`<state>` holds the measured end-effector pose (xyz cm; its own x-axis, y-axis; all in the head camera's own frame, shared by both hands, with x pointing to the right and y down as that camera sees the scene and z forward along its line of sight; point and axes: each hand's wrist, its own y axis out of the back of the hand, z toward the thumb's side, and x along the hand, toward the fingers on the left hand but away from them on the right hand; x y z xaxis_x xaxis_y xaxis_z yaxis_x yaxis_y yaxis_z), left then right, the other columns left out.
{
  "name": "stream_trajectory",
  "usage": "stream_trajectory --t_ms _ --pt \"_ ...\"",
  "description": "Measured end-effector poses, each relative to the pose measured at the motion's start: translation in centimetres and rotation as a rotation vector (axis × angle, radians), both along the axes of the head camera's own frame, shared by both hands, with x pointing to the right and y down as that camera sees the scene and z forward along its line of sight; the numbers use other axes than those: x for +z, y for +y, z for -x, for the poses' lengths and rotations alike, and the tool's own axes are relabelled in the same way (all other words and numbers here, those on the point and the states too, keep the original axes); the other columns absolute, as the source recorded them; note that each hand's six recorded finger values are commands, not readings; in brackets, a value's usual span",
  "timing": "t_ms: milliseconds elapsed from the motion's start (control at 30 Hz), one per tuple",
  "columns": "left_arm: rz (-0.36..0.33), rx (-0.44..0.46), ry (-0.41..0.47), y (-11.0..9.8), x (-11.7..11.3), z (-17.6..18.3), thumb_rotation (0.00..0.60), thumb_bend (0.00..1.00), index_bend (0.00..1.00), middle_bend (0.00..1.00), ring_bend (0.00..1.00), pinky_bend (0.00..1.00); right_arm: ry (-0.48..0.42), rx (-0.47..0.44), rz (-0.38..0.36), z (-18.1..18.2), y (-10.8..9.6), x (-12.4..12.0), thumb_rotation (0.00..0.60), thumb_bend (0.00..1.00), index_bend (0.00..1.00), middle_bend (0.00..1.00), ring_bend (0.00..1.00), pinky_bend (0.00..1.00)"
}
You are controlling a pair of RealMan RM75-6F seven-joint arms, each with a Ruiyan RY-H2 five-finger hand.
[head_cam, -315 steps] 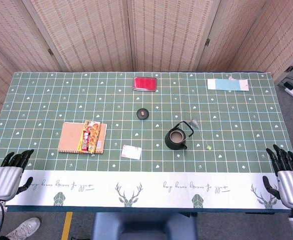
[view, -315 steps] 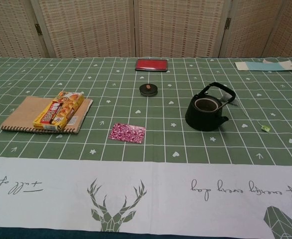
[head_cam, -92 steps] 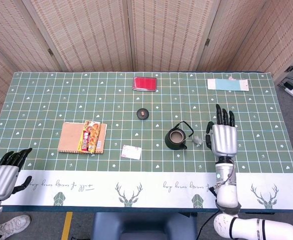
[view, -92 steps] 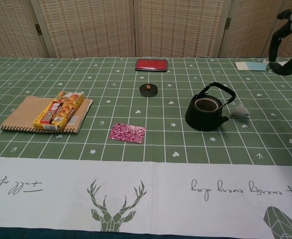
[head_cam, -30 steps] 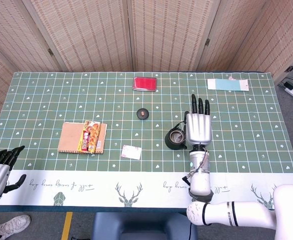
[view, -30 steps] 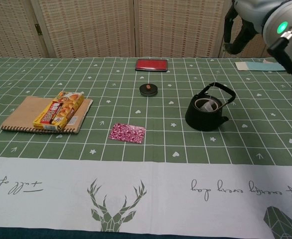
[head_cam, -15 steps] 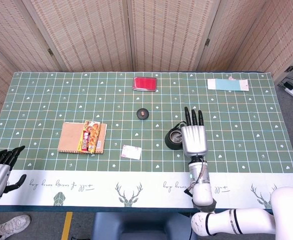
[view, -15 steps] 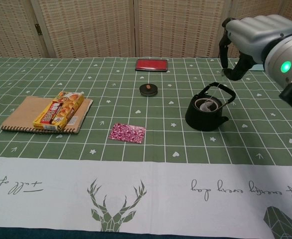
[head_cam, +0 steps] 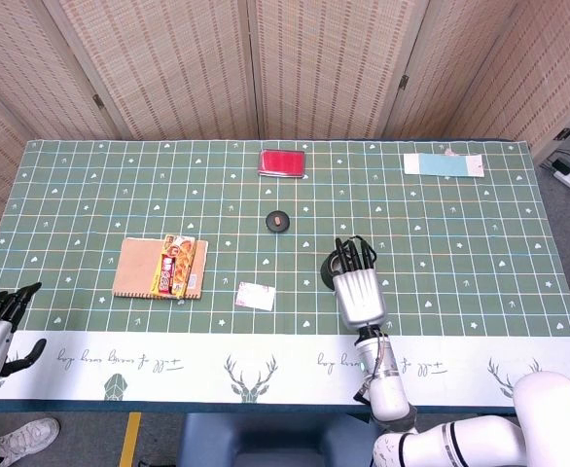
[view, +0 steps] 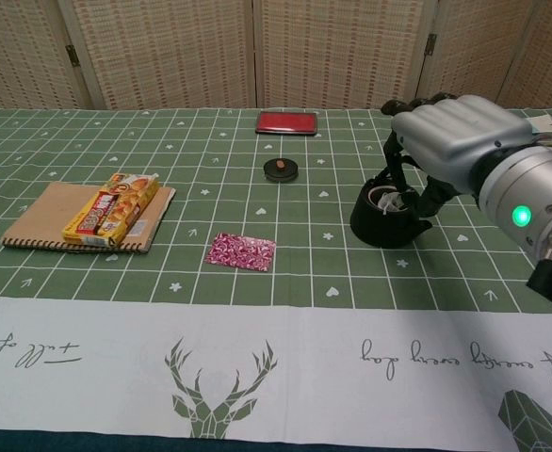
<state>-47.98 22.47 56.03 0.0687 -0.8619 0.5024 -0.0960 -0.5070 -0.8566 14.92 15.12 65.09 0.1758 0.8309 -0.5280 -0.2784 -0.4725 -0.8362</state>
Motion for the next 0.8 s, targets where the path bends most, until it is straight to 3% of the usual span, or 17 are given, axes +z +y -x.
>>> stream_trajectory --t_ms 333,433,500,600,667,800 --pt "-0.004 -0.018 0.015 0.0 -0.4 0.3 0.600 0.35 0.08 0.10 0.14 0.12 -0.002 -0.024 0.064 1.1 0.7 1.8 0.600 0.44 0.57 0.04 0.00 0.00" --pt "-0.011 -0.022 0.020 0.0 -0.7 0.4 0.600 0.35 0.08 0.12 0.15 0.12 0.004 -0.024 0.086 1.0 0.8 2.1 0.600 0.44 0.43 0.02 0.00 0.00" --pt "-0.012 -0.023 0.022 0.0 -0.8 0.4 0.600 0.35 0.09 0.13 0.15 0.12 0.009 -0.024 0.118 0.8 0.9 2.2 0.600 0.44 0.24 0.00 0.00 0.00" --pt "-0.012 -0.026 0.025 0.0 -0.8 0.5 0.600 0.35 0.09 0.14 0.16 0.12 0.013 -0.027 0.165 0.5 1.2 2.1 0.600 0.44 0.05 0.00 0.00 0.00" --pt "-0.016 -0.027 0.026 -0.1 -0.9 0.5 0.600 0.35 0.09 0.14 0.16 0.12 0.017 -0.031 0.209 0.2 1.4 1.9 0.600 0.44 0.00 0.00 0.00 0.00" --pt "-0.022 -0.028 0.030 -0.1 -1.1 0.5 0.600 0.35 0.09 0.14 0.16 0.12 0.032 -0.043 0.293 -0.4 1.8 1.7 0.600 0.44 0.00 0.00 0.00 0.00"
